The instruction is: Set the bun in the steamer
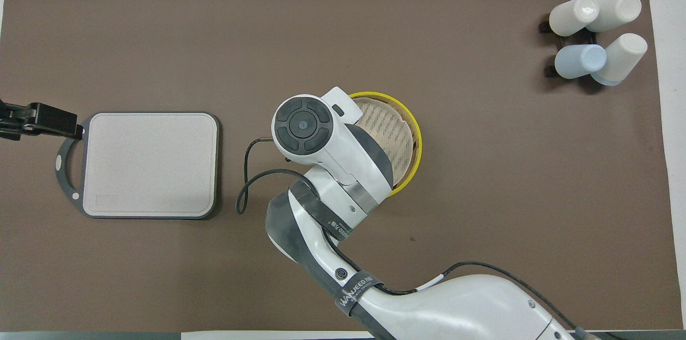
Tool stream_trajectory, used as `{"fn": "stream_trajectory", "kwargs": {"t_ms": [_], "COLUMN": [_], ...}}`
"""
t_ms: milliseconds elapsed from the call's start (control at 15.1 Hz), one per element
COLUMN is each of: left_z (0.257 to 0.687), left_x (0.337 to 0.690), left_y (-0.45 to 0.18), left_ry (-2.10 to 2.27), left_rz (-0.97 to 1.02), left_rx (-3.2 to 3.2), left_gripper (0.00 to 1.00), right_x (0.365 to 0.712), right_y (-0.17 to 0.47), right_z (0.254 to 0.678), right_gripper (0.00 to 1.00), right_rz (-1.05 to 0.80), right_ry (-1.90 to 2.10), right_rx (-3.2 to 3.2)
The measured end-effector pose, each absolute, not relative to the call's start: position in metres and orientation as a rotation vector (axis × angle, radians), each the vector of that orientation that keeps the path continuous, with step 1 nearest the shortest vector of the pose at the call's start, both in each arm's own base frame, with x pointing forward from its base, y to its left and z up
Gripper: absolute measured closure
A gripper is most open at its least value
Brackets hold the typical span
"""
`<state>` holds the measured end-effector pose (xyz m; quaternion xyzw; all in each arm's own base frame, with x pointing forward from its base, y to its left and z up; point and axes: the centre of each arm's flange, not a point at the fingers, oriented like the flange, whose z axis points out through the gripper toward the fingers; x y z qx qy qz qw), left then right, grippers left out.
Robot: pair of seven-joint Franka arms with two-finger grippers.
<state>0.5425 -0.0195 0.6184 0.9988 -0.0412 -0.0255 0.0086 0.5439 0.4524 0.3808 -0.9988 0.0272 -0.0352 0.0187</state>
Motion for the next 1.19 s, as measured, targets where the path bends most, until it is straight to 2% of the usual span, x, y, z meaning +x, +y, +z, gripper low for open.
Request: {"fn": "stream_trajectory", "kwargs": {"t_ms": [66,332,398,597,664,929,1194], "left_z": [0.618,0.619,0.619,0.619,0.619,0.619,0.619], "left_x": [0.543,0.543,0.543,0.543,0.543,0.543,0.543], "left_y": [-0.019,-0.018,-0.018,-0.018,-0.018,-0.018,-0.018], "left_ry": [-0.128,-0.125,-0.124,-0.124,-0.124,-0.124,-0.124], "left_rz": [-0.079,-0.076,-0.076,-0.075,-0.075,-0.074,-0.073], "left_rx": [3.121,3.121,3.121,3.121,3.121,3.121,3.121], "left_gripper": [0.00,0.00,0.00,0.00,0.00,0.00,0.00], "right_x": [0.544,0.544,0.546,0.575,0.590,0.621,0.634], "right_y": [0.452,0.452,0.451,0.416,0.393,0.292,0.202], "right_z": [0.380,0.380,0.382,0.414,0.432,0.499,0.530], "right_gripper": [0.86,0.49,0.35,0.05,0.00,0.00,0.00], "right_rz": [-0.114,-0.119,-0.121,-0.142,-0.159,-0.167,-0.107], "right_ry": [0.085,0.085,0.090,0.170,0.173,0.036,-0.177], "right_rx": [-3.099,-3.096,-3.095,-3.098,-3.094,-3.116,-3.144]}}
